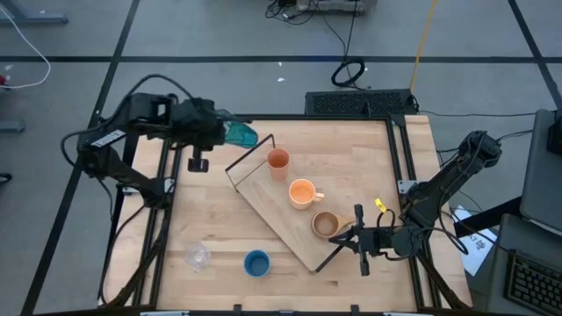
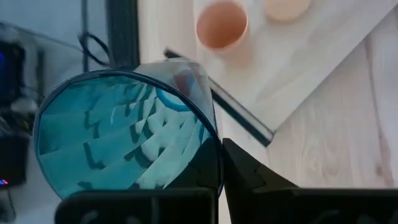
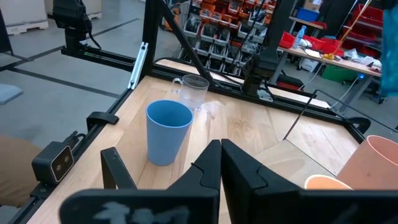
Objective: Stack small to large cups/mugs on shelf
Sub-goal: Put the blue glass on the shelf
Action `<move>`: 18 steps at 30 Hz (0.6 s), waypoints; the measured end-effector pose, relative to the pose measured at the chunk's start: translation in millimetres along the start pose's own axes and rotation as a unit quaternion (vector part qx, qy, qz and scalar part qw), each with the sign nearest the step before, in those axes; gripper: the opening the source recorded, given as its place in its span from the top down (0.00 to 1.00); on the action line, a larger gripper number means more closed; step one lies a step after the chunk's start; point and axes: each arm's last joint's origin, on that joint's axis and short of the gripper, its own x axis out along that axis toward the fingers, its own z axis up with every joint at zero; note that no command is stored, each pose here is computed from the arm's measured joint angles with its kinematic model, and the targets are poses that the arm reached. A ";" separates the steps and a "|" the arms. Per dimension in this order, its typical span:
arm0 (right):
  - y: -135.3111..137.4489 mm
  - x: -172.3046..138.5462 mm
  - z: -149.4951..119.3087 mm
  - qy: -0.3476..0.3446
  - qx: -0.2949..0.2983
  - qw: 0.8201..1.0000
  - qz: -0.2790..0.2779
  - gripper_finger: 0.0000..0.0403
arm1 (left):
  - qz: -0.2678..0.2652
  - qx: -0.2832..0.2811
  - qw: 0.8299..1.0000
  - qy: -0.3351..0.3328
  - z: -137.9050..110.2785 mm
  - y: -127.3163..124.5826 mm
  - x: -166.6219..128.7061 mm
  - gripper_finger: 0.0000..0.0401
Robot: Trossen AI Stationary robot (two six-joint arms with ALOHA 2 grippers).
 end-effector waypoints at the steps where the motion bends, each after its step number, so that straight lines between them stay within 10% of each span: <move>1: 0.0 0.0 0.0 0.000 0.000 1.000 0.000 1.00 | 0.006 0.001 1.000 -0.010 1.2 -1.3 -5.6 0.99; 18: 0.0 0.0 0.1 0.000 -0.001 1.000 0.000 1.00 | 0.014 0.062 0.982 -0.179 13.1 -22.0 -70.0 0.99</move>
